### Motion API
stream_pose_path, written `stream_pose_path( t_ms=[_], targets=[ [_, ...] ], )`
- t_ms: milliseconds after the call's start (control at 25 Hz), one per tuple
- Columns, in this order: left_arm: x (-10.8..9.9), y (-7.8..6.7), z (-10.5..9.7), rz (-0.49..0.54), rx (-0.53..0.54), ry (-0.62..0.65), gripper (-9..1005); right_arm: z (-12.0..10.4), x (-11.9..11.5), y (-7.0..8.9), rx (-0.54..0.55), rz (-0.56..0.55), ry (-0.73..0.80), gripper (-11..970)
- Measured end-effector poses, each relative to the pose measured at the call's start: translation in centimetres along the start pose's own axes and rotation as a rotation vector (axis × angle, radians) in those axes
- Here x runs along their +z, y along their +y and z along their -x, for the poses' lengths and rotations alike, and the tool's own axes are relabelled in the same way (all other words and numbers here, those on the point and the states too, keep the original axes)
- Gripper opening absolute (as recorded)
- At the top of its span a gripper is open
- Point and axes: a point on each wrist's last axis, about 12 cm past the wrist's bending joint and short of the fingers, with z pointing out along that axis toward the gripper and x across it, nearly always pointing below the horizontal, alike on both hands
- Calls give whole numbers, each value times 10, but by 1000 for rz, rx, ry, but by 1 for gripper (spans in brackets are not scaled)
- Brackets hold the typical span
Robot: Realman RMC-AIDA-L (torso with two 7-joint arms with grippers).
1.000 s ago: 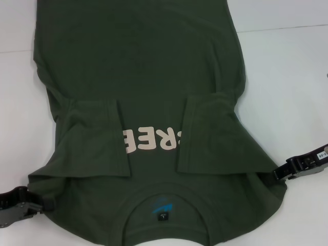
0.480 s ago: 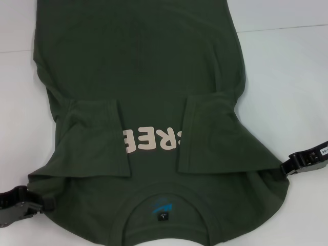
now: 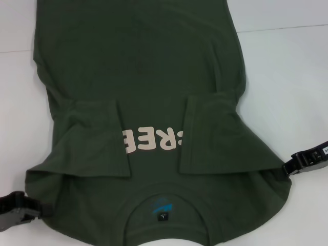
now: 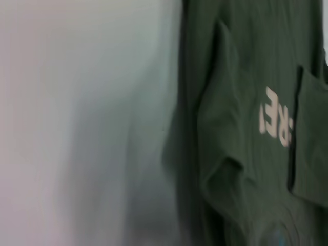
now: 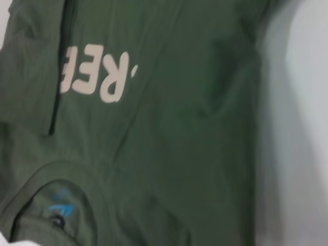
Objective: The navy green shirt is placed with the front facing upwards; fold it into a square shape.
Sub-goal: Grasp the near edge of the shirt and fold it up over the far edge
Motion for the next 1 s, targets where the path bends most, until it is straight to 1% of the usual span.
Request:
stream_pose_path(
  t_ms=[160, 240, 440, 600, 680, 840, 1000],
  targets=[
    [-11, 0, -4, -19, 23, 49, 17, -2, -9, 4, -20, 6, 23, 6],
    [-16, -1, -6, -23, 27, 75, 17, -7, -15, 7, -30, -6, 58, 6],
    [-20, -4, -11, -20, 38, 149, 17, -16, -22, 9, -26, -50, 124, 7],
    [-20, -5, -15, -18, 44, 192, 18, -19, -25, 9, -23, -50, 131, 6],
    [-19, -7, -15, -26, 58, 205, 18, -18, -24, 10, -27, -47, 129, 6],
    [-22, -14, -13, -61, 104, 221, 18, -13, -24, 14, -55, -38, 125, 6],
    [-33, -21, -1, -72, 136, 189, 18, -1, -33, 21, -88, -35, 73, 7]
  ],
)
